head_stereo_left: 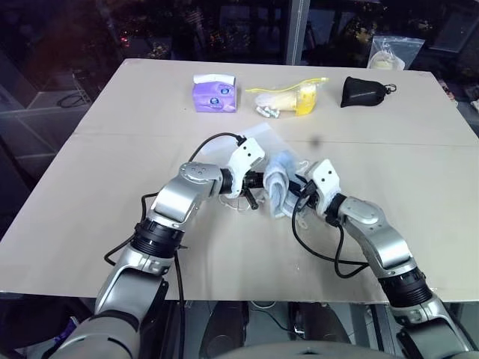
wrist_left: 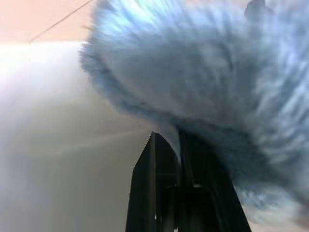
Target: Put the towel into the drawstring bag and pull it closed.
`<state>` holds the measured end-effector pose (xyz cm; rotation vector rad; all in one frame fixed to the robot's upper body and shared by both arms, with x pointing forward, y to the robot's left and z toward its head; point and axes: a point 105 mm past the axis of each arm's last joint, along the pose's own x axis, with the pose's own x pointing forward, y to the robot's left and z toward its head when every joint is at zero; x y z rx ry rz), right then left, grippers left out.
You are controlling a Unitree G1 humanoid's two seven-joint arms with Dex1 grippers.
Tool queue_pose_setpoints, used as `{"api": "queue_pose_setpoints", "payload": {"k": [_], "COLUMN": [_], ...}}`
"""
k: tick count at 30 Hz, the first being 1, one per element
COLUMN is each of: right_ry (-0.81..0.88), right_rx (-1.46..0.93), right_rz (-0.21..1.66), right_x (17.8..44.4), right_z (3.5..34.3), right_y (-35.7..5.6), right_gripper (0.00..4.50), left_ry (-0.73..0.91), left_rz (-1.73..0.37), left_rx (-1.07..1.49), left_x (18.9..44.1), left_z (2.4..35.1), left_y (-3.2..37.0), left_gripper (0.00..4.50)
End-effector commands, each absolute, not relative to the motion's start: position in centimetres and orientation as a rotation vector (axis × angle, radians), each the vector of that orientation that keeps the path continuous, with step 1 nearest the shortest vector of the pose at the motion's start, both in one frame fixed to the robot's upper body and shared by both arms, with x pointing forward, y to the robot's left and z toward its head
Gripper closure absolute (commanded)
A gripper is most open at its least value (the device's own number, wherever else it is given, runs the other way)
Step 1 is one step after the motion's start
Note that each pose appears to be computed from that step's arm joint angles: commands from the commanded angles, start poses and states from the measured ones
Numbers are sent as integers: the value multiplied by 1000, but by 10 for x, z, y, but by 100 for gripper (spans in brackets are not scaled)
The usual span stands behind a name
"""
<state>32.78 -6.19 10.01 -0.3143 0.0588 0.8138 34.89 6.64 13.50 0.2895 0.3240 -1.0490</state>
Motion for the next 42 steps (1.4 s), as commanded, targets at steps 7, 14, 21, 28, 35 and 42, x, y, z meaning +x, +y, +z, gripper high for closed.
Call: {"api": "queue_pose_setpoints", "payload": {"k": [7, 14, 21, 28, 35, 42], "right_ry": [101, -25, -201, -194, -133, 133], "right_rx": [-534, -263, 253, 165, 76, -180], "right_rz": [900, 1038, 1231, 1078, 984, 1013], "right_x": [316, 292, 234, 258, 295, 287], "right_z": [81, 119, 197, 192, 157, 80], "right_y": [-68, -56, -75, -81, -54, -55], "right_gripper": [449, 449, 449, 449, 449, 449], "left_ry": [169, 177, 316, 340, 323, 256], "left_rz": [-1011, -982, -1111, -1135, -1143, -1026], "left_rx": [232, 232, 357, 224, 242, 203], "left_x": [350, 350, 325, 325, 323, 338], "left_z": [174, 173, 136, 138, 137, 151], "left_y": [65, 77, 91, 88, 86, 93], "left_gripper": [450, 450, 450, 450, 450, 450]}}
